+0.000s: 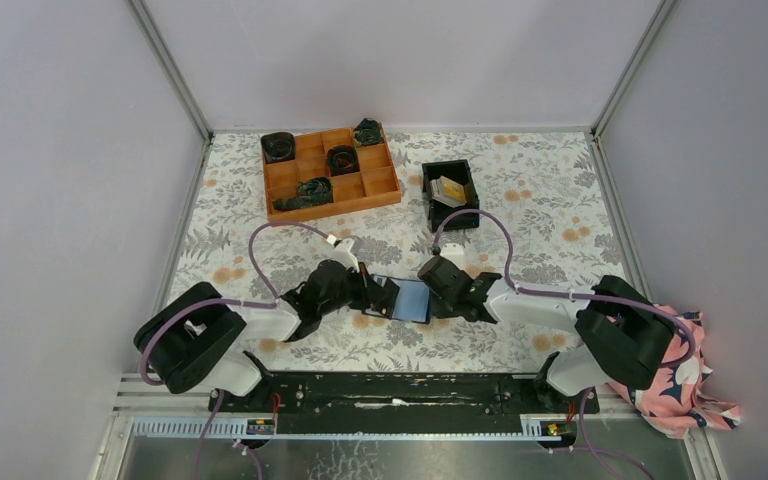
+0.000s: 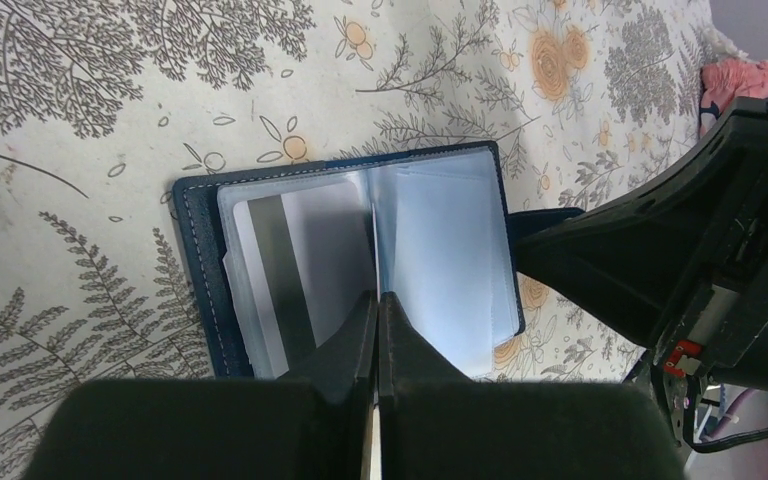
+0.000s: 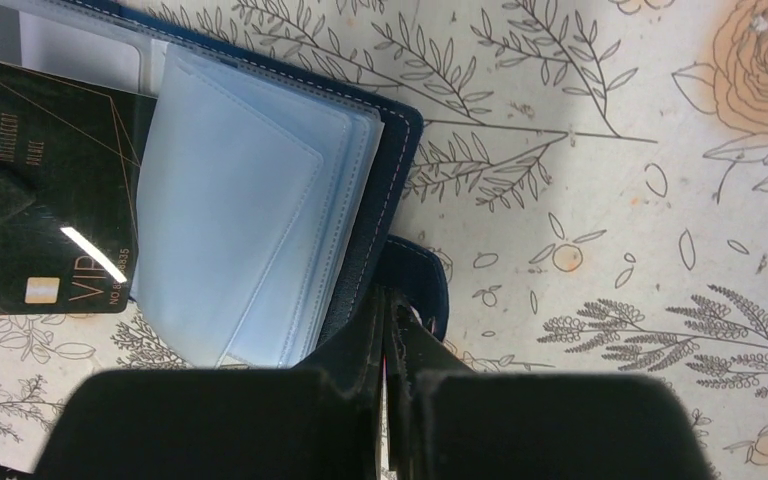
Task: Put the credit cards into the card holder
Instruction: Insert the credit card into the card holder.
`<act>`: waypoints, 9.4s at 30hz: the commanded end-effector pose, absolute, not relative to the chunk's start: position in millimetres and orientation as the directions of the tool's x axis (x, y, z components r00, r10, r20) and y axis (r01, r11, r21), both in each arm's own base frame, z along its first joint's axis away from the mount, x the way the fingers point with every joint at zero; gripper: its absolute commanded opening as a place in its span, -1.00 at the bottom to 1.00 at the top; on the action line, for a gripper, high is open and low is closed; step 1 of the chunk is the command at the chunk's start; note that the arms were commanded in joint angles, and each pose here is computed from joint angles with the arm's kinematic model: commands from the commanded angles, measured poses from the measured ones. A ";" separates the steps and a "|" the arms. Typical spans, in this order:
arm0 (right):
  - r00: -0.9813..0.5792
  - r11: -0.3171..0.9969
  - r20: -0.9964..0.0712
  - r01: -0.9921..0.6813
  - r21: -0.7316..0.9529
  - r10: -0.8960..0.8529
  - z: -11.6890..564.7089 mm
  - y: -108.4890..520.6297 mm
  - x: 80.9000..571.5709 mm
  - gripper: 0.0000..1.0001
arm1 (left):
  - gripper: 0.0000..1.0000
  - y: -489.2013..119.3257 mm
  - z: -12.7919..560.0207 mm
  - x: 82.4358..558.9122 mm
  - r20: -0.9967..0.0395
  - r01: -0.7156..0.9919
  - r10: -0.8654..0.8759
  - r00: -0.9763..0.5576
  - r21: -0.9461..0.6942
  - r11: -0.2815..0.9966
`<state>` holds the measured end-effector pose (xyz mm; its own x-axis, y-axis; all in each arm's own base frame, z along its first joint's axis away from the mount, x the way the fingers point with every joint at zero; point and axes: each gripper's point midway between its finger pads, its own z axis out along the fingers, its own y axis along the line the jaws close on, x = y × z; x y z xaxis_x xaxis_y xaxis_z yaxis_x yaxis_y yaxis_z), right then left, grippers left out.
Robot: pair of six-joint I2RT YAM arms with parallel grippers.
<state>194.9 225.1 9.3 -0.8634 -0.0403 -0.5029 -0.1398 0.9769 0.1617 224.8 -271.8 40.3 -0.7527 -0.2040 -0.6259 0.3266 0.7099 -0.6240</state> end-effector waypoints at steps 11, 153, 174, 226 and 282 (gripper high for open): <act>-0.901 0.985 -0.423 -0.149 0.082 -0.101 -22.4 204.4 190.6 -1.00 | -1.00 -265.8 38.8 218.6 -0.616 0.390 -0.196 -0.763 -0.680 0.620; -0.926 0.979 -0.353 -0.178 0.102 -0.132 -47.9 203.0 187.1 -1.00 | -1.00 -237.6 31.1 251.8 -0.313 -0.067 -0.682 -0.661 -0.881 0.469; -0.932 0.978 -0.341 -0.175 0.114 -0.127 -51.0 203.6 183.6 -1.00 | -1.00 -245.4 35.0 250.3 -0.255 -0.065 -0.763 -0.594 -0.930 0.361; -0.932 0.972 -0.342 -0.183 0.147 -0.123 -49.2 210.9 184.2 -1.00 | 0.27 -240.5 -32.8 179.0 -0.540 -0.142 -0.457 -0.707 -0.524 0.840; -0.669 0.791 -0.742 -0.469 0.393 -0.028 61.7 326.1 150.5 -0.60 | 0.32 -253.7 -33.9 165.8 -0.295 -0.190 -0.666 -0.685 -0.810 0.555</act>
